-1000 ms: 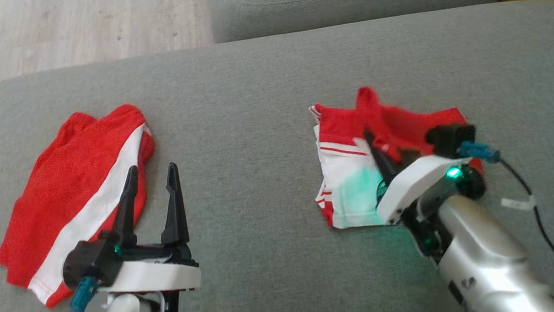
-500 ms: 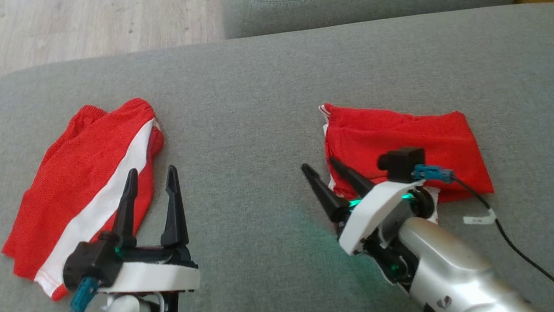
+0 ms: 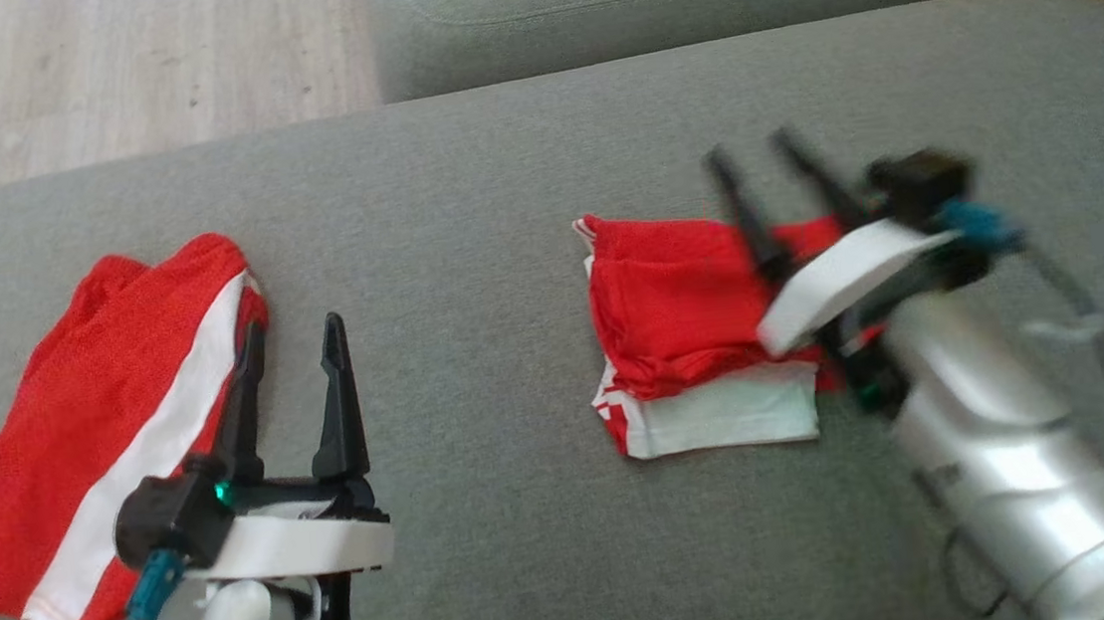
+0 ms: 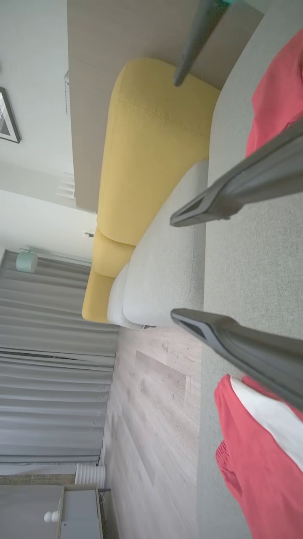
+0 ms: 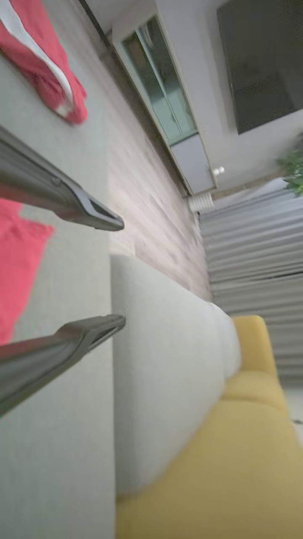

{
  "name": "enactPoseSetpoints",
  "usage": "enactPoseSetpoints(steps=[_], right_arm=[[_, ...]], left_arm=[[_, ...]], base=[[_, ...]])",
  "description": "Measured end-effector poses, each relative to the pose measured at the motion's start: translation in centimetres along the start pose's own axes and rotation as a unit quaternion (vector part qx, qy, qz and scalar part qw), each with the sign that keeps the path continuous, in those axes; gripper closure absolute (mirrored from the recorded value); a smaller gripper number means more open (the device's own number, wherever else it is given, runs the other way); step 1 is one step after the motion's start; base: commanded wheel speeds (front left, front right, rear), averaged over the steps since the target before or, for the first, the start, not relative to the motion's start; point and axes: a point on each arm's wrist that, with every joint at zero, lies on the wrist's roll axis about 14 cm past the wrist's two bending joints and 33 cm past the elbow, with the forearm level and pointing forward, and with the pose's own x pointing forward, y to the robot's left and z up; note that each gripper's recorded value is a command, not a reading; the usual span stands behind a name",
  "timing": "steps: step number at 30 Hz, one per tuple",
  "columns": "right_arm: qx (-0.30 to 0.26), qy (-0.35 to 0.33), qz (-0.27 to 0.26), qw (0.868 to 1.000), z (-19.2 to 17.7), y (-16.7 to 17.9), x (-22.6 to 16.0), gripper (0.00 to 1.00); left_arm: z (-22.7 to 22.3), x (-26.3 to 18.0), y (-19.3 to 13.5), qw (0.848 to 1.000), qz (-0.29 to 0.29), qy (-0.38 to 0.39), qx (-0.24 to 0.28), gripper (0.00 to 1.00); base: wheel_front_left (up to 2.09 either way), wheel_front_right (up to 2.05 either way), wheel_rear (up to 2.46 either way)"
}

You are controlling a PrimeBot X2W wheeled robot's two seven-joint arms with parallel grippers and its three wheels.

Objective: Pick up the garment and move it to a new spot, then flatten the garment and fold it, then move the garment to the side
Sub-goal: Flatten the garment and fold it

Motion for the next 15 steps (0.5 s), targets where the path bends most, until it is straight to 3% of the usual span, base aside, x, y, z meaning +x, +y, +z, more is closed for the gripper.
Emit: enactPoseSetpoints(steps=[3,6,15], right_arm=[[-0.045,-0.050,-0.054,0.996,3.4,-4.7,-1.5,0.00],[-0.058,-0.064,-0.101,0.991,3.3,-7.4,-4.1,0.00],[-0.059,-0.052,-0.161,0.984,-0.5,-7.8,-9.8,0.00]], left_arm=[[0.2,0.3,-0.6,1.000,-0.010,-0.004,-0.003,0.00],[0.3,0.5,-1.3,1.000,-0.019,-0.006,-0.004,0.00],[-0.5,-0.5,-1.9,1.000,-0.026,0.005,-0.007,0.00]], base=[[0.00,0.00,0.00],[0.00,0.00,0.00],[0.00,0.00,0.00]])
